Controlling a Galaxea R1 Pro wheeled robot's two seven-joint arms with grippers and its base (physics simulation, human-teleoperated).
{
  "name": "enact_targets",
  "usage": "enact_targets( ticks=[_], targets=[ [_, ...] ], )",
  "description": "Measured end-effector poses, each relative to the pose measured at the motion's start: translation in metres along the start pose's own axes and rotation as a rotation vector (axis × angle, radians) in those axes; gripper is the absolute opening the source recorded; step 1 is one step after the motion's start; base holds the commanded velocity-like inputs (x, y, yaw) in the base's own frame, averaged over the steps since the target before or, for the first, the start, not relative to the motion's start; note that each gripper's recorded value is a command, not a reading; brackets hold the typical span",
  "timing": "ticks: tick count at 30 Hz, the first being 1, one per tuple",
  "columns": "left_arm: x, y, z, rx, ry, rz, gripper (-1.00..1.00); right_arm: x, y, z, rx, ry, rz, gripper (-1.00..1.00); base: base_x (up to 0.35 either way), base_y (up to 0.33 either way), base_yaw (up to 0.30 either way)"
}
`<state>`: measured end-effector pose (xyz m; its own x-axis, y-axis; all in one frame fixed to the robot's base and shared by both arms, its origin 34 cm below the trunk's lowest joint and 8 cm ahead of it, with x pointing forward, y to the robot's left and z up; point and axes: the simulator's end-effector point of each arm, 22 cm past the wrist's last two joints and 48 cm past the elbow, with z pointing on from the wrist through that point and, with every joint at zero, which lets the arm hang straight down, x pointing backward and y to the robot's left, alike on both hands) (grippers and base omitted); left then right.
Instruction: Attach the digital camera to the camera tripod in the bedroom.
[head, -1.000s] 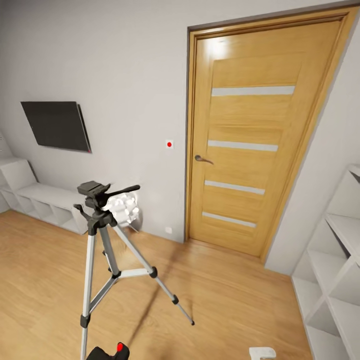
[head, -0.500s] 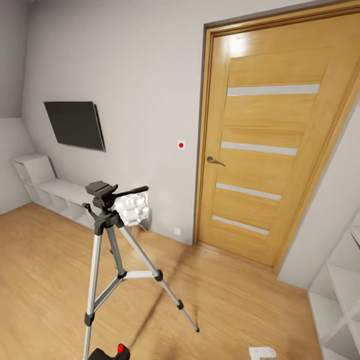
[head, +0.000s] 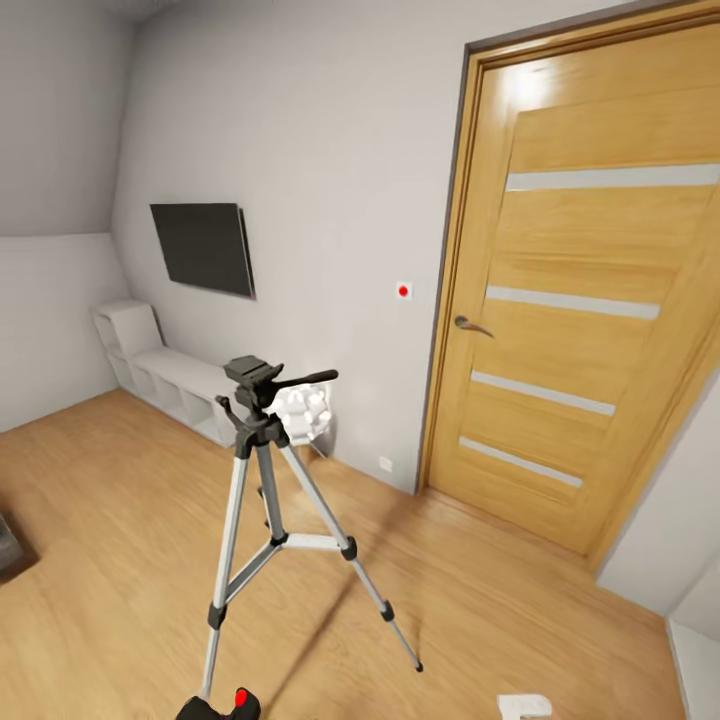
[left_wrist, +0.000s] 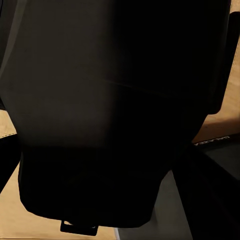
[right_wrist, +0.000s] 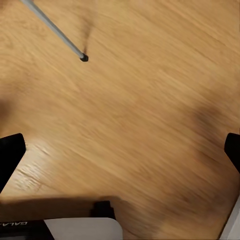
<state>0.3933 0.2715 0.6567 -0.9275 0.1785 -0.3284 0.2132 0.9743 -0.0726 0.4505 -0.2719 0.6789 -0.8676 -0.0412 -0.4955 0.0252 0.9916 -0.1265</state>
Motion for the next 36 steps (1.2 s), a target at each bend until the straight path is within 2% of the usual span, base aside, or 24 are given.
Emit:
enact_targets(
  ticks=[7,19,31,36],
  targets=[
    [0.0,0.0,0.0,0.0,0.0,-0.001,-1.0,0.0004,0.0002,0.0,-0.001,0.001,-0.001,1.0,0.0,-0.004,0.257],
    [-0.0002,-0.0012,0.0002,0.002,0.0,0.0,-1.0,0.0025,0.0007,-0.0002,-0.002,0.005,-0.001,1.0,0.0,-0.25,0.257],
    [-0.0002,-0.0012,0.0002,0.002,0.0,0.0,-1.0,0.0027,0.0012,-0.0002,-0.002,0.005,-0.001,1.0,0.0,-0.05,0.257],
    [-0.0002,-0.0012,0.0002,0.002,0.0,0.0,-1.0,0.003,0.0015,-0.0003,-0.003,0.005,-0.001,1.0,0.0,-0.206,0.257]
  ],
)
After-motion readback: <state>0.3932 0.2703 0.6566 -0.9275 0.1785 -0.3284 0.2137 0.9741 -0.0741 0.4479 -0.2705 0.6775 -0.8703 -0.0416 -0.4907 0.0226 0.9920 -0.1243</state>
